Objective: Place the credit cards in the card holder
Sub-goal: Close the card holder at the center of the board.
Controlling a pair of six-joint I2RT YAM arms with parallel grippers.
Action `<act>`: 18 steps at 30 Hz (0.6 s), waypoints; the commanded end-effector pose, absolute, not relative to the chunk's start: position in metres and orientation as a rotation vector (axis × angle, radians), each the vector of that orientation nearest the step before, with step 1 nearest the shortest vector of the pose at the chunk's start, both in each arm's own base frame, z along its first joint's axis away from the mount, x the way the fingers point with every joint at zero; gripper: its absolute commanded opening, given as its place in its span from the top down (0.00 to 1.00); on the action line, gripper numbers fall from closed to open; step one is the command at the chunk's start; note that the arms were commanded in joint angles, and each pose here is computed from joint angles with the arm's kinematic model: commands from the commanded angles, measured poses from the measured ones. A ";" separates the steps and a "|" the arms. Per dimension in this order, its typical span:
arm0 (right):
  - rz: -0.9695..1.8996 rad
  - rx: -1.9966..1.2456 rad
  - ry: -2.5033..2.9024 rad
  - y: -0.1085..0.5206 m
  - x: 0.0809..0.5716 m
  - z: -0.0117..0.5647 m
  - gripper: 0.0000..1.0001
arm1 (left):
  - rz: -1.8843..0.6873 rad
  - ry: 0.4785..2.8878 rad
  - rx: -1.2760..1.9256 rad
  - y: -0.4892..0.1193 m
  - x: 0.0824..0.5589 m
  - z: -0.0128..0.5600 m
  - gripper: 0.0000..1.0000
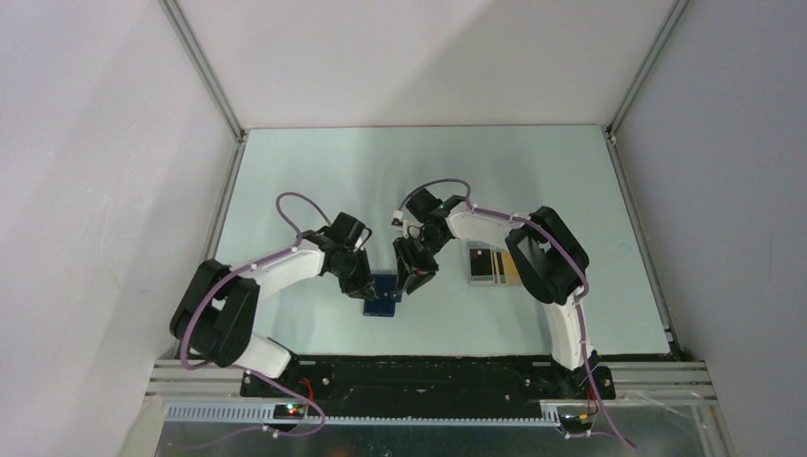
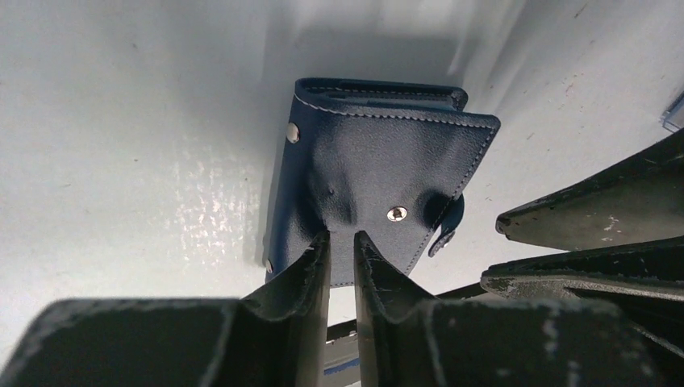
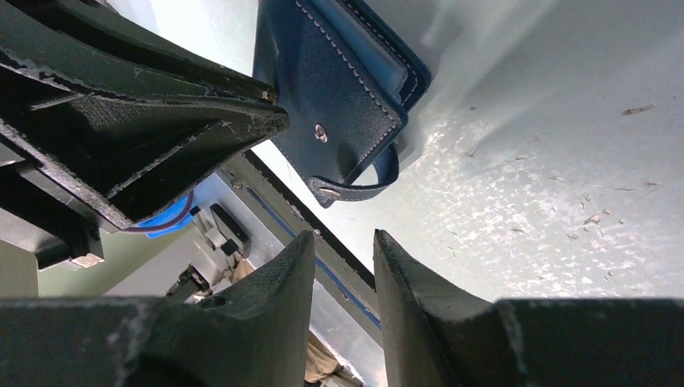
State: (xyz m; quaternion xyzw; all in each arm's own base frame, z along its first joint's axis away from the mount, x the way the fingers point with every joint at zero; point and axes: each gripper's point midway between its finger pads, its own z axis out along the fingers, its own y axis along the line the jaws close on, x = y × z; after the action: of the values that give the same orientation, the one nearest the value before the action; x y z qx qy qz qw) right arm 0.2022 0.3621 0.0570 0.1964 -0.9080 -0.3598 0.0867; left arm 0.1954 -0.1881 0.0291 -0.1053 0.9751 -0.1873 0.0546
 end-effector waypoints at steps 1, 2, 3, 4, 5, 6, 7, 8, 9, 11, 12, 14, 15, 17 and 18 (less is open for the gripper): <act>-1.066 0.571 -2.708 0.367 0.206 0.056 0.63 | -0.569 2.985 -0.311 -0.192 0.193 0.023 0.79; -1.065 0.568 -2.704 0.367 0.205 0.055 0.63 | -0.558 2.992 -0.311 -0.191 0.193 0.021 0.79; -1.067 0.564 -2.701 0.367 0.206 0.055 0.63 | -0.553 2.996 -0.305 -0.192 0.193 0.019 0.79; -1.067 0.560 -2.699 0.367 0.206 0.054 0.64 | -0.542 3.005 -0.303 -0.191 0.191 0.017 0.80; -1.068 0.554 -2.697 0.367 0.206 0.054 0.64 | -0.538 3.008 -0.303 -0.191 0.191 0.016 0.80; -1.065 0.547 -2.695 0.367 0.206 0.053 0.64 | -0.526 3.015 -0.305 -0.190 0.189 0.014 0.80; -1.068 0.544 -2.693 0.368 0.206 0.053 0.65 | -0.523 3.015 -0.305 -0.190 0.189 0.013 0.80; -1.066 0.536 -2.689 0.368 0.206 0.051 0.65 | -0.516 3.015 -0.306 -0.189 0.188 0.012 0.80; -1.070 0.532 -2.683 0.368 0.206 0.051 0.65 | -0.511 3.018 -0.306 -0.189 0.188 0.012 0.80; -1.085 0.530 -2.673 0.371 0.205 0.051 0.66 | -0.503 3.021 -0.301 -0.189 0.187 0.010 0.81; -1.089 0.527 -2.672 0.372 0.206 0.051 0.66 | -0.500 3.024 -0.296 -0.189 0.186 0.010 0.81; -1.097 0.519 -2.671 0.374 0.208 0.050 0.68 | -0.495 3.025 -0.289 -0.189 0.186 0.009 0.82; -1.098 0.511 -2.666 0.374 0.208 0.048 0.69 | -0.493 3.025 -0.287 -0.189 0.186 0.009 0.82; -1.103 0.504 -2.664 0.376 0.210 0.044 0.70 | -0.496 3.022 -0.280 -0.191 0.186 0.010 0.82; -1.106 0.507 -2.664 0.378 0.211 0.044 0.71 | -0.497 3.020 -0.279 -0.191 0.187 0.011 0.82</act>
State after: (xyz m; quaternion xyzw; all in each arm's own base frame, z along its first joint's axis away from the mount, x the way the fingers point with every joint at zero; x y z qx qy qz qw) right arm 0.2008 0.3646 0.0388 0.1739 -0.9117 -0.3549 0.1125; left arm 0.1950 -0.1910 0.0229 -0.1013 0.9771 -0.1814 0.0461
